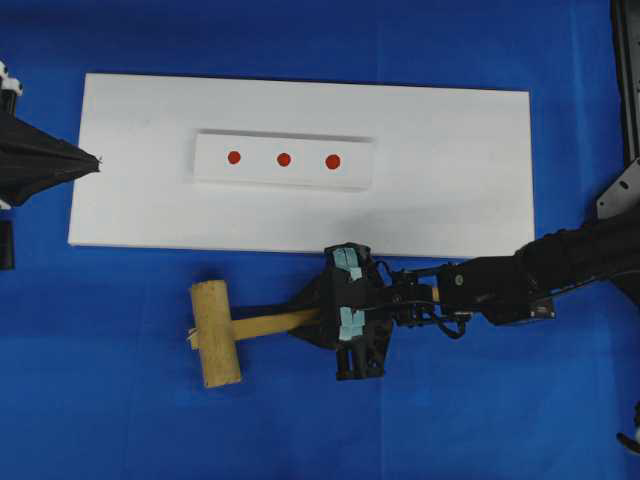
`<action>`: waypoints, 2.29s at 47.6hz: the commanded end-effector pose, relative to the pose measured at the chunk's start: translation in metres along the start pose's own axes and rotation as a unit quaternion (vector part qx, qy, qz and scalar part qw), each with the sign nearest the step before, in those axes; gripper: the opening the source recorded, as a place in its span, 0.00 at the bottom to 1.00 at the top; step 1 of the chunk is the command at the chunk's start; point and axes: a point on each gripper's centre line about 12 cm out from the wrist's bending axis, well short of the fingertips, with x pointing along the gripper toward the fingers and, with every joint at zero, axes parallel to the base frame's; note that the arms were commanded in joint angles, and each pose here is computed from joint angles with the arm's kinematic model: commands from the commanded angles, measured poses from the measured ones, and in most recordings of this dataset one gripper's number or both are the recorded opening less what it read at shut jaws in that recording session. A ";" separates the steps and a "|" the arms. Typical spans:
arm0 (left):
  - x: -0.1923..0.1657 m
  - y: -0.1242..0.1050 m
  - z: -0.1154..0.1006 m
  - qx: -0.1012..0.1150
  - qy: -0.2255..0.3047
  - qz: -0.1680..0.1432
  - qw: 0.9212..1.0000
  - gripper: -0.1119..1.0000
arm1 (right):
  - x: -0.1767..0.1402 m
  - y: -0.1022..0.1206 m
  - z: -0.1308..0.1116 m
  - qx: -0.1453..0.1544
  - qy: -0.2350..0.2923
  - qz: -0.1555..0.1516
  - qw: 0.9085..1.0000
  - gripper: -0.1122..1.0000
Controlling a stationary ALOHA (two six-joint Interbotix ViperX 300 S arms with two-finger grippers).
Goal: Hit the mark with a hammer.
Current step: 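Lift the mallet with the right gripper and carry it over the board, then tilt the mallet with the right gripper so the head hangs down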
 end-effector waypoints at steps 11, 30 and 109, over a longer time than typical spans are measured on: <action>0.000 0.000 0.006 0.000 -0.009 -0.001 1.000 0.10 | -0.026 0.015 0.036 -0.011 -0.045 0.022 0.999 0.19; 0.000 0.000 0.004 -0.001 -0.002 -0.001 1.000 0.10 | -0.095 0.023 0.097 0.000 -0.110 0.045 0.993 0.19; 0.001 0.000 0.002 -0.020 0.003 -0.001 1.000 0.10 | -0.163 -0.086 0.165 -0.312 -0.186 -0.145 0.921 0.19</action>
